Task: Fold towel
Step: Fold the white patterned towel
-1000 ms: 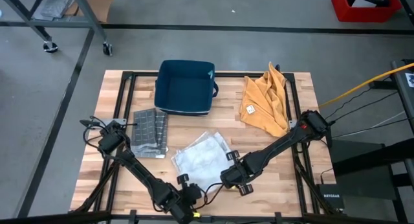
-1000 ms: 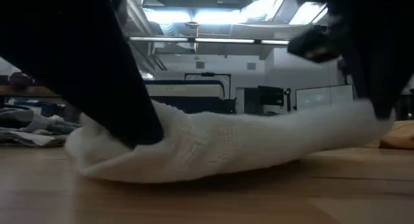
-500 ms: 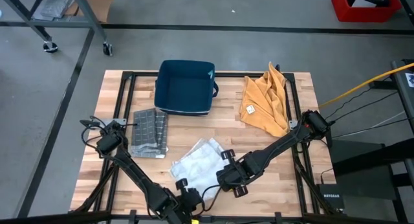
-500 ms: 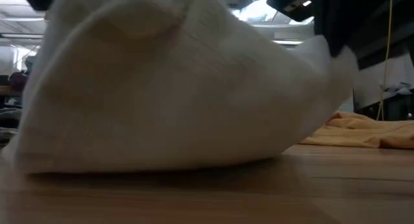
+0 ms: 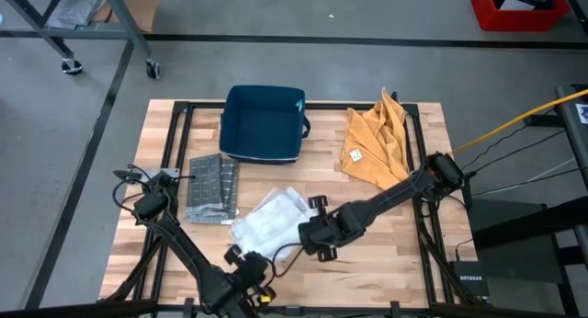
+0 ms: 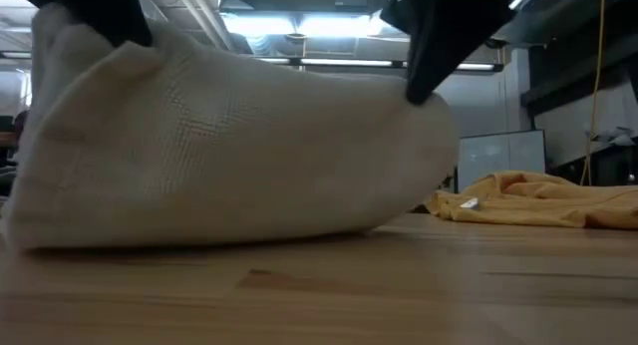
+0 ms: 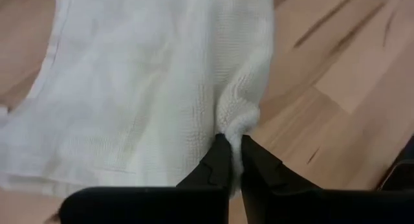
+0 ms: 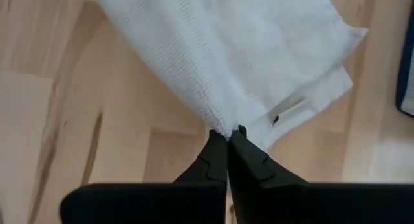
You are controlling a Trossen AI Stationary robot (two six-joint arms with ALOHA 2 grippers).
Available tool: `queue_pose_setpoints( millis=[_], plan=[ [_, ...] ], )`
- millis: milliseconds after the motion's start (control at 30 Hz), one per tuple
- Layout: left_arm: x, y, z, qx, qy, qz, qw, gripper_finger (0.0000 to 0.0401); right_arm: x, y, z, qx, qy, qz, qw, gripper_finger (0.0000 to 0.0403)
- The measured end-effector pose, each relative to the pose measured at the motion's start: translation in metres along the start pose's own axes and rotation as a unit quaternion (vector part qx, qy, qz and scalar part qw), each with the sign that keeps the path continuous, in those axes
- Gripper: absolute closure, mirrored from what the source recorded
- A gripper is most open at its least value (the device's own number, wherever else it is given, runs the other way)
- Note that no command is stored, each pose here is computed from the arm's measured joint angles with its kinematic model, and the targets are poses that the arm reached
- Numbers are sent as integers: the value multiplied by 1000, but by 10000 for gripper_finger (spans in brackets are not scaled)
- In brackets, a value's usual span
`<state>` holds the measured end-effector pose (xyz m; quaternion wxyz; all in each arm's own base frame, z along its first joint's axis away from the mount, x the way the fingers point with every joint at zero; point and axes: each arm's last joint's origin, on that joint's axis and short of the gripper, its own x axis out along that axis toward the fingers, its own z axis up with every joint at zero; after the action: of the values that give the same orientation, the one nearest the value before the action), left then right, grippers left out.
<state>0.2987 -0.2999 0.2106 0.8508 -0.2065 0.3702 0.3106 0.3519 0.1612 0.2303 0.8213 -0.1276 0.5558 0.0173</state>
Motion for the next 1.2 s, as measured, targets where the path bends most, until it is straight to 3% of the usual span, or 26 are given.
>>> queue_pose_setpoints(
  millis=[200,467,800,1200],
  plan=[
    [-4,0,-4,-73,4,-4,997,397,-3,-8,9,8,-18,38,999,401],
    [-4,0,-4,-152,-4,-7,988,398,-19,-24,32,-4,-82,35,996,401],
    [-6,8,-1,-225,-79,5,971,399,-11,-60,40,20,-100,15,995,401],
    [-11,16,-8,-206,-41,47,977,400,-9,-60,27,35,-30,65,997,400]
  ],
)
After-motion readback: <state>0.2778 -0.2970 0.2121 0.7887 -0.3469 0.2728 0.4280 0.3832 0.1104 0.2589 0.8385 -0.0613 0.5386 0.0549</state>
